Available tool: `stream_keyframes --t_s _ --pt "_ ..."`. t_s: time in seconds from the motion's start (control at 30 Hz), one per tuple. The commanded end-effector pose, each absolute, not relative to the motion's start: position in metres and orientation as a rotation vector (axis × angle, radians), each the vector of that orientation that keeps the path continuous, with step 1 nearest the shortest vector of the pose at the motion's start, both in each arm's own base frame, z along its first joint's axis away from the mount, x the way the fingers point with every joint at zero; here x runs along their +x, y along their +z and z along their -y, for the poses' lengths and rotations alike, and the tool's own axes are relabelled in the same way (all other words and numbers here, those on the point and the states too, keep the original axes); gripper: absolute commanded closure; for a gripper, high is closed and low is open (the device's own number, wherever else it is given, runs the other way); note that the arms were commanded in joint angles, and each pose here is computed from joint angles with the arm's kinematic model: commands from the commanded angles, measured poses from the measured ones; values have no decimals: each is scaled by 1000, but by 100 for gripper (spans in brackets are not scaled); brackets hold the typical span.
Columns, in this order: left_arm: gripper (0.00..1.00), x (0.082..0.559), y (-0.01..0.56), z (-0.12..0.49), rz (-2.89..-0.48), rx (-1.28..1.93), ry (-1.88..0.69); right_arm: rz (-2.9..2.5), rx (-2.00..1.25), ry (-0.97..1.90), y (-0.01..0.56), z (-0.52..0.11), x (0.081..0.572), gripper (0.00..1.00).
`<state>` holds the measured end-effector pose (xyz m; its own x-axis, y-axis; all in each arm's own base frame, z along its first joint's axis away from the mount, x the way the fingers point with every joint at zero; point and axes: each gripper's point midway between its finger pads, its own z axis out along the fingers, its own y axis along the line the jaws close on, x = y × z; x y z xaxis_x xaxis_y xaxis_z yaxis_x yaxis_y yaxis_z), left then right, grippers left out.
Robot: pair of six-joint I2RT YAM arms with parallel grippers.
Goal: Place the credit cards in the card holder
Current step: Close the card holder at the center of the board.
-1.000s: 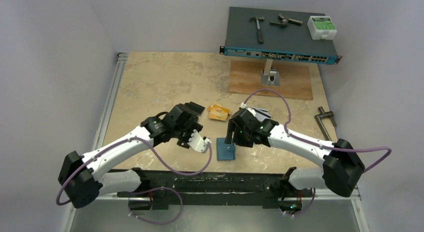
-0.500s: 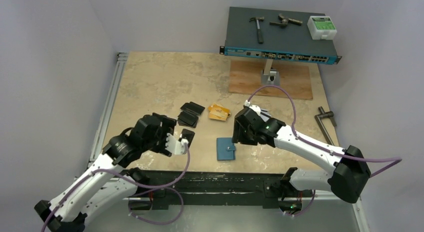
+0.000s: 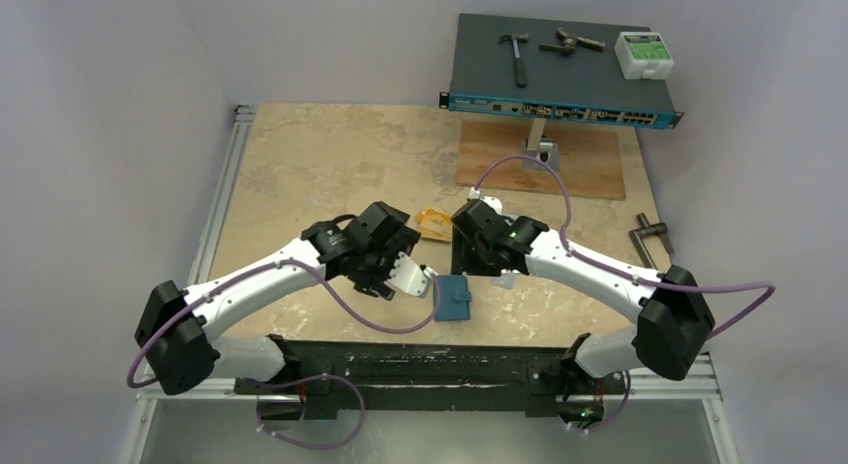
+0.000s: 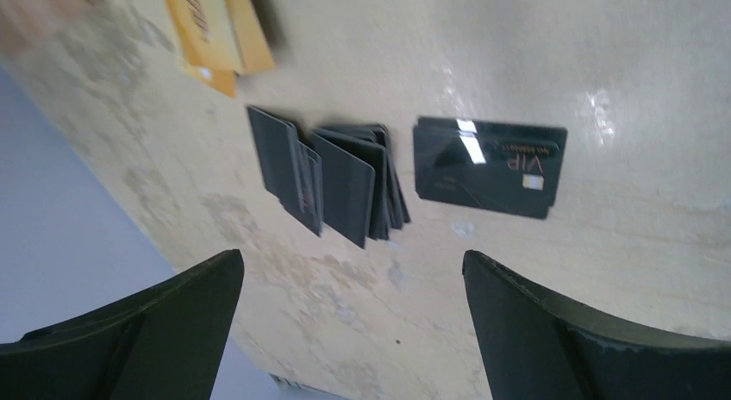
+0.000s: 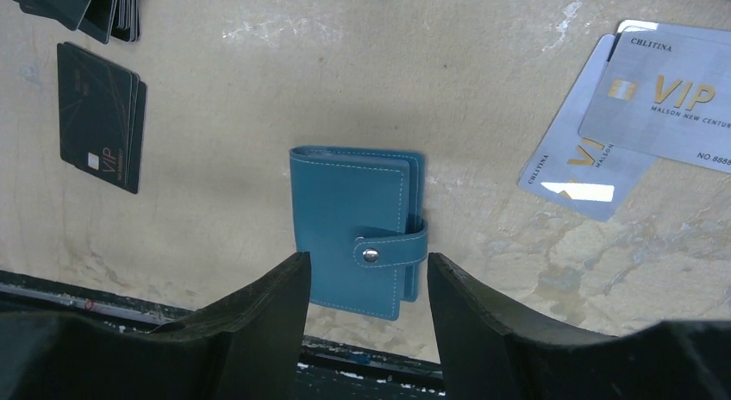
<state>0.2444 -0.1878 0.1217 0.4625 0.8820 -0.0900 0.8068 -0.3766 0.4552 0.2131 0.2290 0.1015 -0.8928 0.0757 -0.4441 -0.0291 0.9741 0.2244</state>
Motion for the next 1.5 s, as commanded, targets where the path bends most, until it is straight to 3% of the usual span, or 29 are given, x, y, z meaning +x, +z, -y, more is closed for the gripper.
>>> stream_keyframes --t_s 0.0,0.13,0.2,0.23,0.3,0.4,0.53,0.83,0.93,1.1,1.47 --pt "0 216 132 235 -1146 2251 44 -2641 39 388 109 -238 219 50" --pt "0 189 83 237 -983 2421 89 -2674 43 414 97 -243 217 56" --pt "0 189 60 228 -807 2507 345 -2696 47 441 91 -247 214 62" --pt "0 194 60 229 -650 2514 491 -2695 44 469 91 -250 213 64" --pt "0 188 73 229 -548 2524 468 -2696 57 467 90 -249 212 64" --pt "0 203 132 263 -660 2400 374 -2693 72 438 92 -244 212 61" --pt "0 206 142 285 -900 2305 265 -2692 99 444 89 -243 211 60" --pt "0 156 62 259 -1059 2256 -52 -2719 118 460 76 -247 209 61" --pt "5 150 45 261 -1005 2235 -97 -2732 111 460 77 -250 210 63" --pt "26 153 24 266 -995 2232 -115 -2752 71 446 78 -256 214 65" --pt "39 155 19 298 -706 2113 -116 -2807 42 298 67 -240 205 63"
